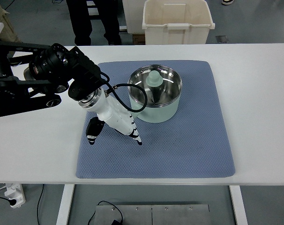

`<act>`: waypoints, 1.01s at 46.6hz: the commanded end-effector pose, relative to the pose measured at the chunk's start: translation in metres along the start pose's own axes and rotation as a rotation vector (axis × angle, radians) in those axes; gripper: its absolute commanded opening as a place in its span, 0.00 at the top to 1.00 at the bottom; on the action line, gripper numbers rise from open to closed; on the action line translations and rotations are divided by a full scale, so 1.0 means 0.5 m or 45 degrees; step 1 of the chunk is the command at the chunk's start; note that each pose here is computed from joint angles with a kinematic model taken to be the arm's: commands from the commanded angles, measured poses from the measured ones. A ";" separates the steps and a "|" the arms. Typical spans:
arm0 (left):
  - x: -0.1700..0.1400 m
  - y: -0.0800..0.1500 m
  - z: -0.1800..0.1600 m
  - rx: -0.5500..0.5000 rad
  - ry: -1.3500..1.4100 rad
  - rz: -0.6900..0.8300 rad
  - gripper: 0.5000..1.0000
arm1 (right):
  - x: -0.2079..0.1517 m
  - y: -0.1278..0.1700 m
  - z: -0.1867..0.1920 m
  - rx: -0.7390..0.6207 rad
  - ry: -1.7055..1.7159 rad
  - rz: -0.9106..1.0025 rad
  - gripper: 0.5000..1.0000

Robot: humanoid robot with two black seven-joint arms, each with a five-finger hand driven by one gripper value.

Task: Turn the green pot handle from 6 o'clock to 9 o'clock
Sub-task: 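Keep pushing the handle with the left hand until it points sideways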

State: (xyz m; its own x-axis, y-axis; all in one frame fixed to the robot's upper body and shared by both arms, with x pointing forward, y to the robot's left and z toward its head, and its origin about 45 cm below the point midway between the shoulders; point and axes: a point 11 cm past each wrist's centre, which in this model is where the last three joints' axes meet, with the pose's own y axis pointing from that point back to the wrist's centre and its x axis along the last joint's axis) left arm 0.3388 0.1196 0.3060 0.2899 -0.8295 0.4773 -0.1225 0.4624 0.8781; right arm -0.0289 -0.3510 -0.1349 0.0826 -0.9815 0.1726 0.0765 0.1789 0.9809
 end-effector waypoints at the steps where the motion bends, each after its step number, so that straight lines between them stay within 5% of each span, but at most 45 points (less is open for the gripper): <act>1: -0.008 0.009 -0.009 0.021 0.010 -0.010 0.00 | 0.000 0.000 0.000 0.000 0.000 0.000 0.00; 47: -0.087 0.032 -0.082 0.158 0.117 -0.127 0.00 | 0.000 0.000 0.000 0.000 0.000 0.000 0.00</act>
State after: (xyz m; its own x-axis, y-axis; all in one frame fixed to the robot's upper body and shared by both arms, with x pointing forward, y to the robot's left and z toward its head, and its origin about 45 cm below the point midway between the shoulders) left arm 0.3607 0.1735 0.2987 0.3843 -0.8368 0.3901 -0.1974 0.3383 0.9201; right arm -0.0288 -0.3510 -0.1349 0.0826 -0.9815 0.1726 0.0764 0.1789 0.9809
